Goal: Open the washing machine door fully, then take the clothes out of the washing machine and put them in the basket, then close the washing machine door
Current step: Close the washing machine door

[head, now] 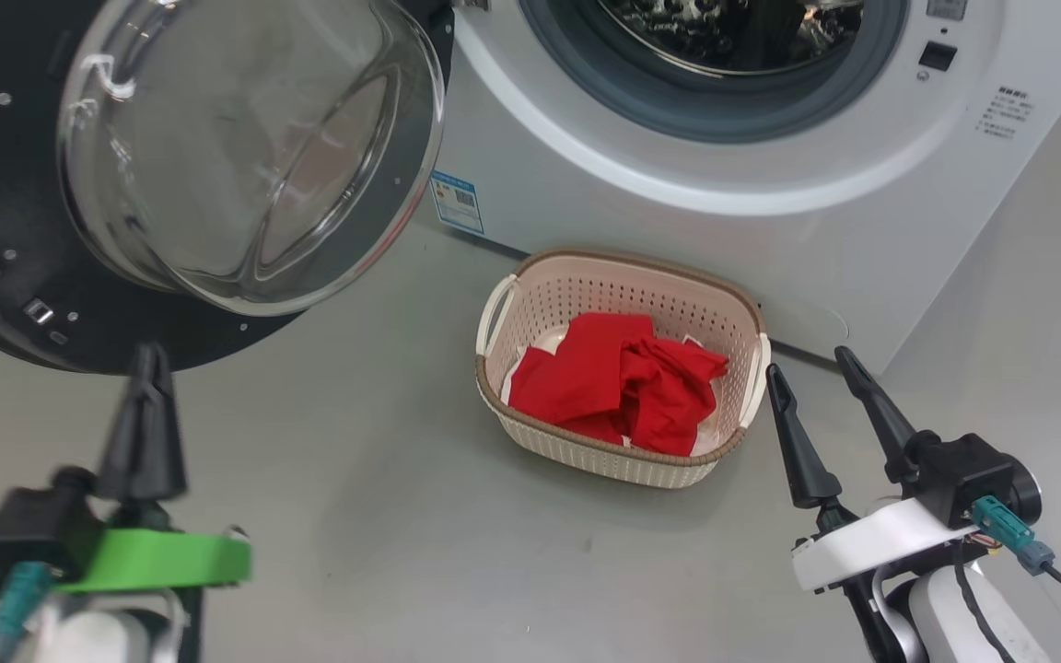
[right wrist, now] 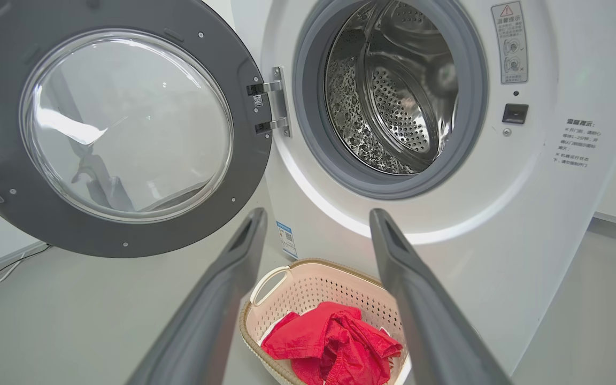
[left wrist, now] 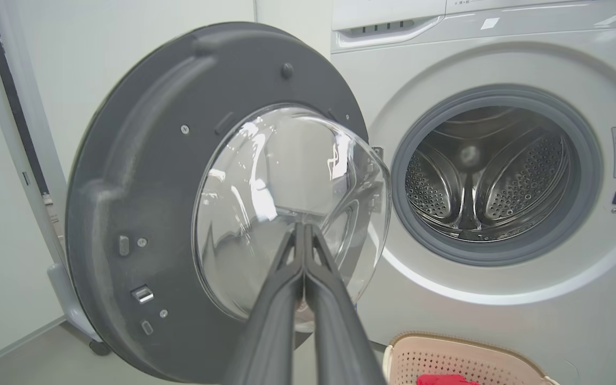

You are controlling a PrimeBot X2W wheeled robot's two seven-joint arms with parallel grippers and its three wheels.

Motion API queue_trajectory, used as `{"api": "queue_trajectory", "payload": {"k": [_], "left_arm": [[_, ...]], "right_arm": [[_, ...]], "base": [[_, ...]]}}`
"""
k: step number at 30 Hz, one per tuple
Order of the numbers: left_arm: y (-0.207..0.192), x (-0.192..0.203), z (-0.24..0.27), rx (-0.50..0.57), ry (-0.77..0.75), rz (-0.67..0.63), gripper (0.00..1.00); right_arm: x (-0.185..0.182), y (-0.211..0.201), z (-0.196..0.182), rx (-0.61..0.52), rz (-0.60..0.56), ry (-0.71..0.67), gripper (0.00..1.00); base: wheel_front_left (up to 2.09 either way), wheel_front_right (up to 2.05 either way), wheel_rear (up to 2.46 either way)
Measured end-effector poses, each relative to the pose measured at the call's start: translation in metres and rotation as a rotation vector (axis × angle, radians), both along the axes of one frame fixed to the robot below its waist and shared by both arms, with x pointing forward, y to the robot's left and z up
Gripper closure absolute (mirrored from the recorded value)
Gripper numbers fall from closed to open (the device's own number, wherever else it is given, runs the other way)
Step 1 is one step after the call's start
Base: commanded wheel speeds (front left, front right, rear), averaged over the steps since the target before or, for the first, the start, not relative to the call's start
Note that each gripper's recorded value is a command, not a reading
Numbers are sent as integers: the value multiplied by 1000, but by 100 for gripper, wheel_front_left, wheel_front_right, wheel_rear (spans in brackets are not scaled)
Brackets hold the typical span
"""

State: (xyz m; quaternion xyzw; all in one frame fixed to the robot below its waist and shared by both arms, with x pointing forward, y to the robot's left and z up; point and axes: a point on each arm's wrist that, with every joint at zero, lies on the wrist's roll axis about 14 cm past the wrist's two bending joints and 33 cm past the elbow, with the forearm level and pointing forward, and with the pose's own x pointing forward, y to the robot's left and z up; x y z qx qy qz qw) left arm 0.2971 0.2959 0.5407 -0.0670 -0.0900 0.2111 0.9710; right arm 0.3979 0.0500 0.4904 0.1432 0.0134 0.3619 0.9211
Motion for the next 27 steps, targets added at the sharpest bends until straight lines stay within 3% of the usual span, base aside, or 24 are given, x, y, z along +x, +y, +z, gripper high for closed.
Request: {"api": "queue_trajectory", "payload": {"k": [14, 19, 27], "left_arm": [[91, 22, 129, 415, -190, 161, 100], [140, 18, 148, 336, -229, 280, 100], [215, 0, 128, 40, -235, 462, 100]], "right_arm": [[34, -20, -30, -33, -30, 30, 0], [42, -27, -41, -43, -41, 44, 0], [48, -32, -49, -53, -45, 50, 0]], "base": [[0, 0, 0], [0, 0, 0], [0, 0, 0]]}}
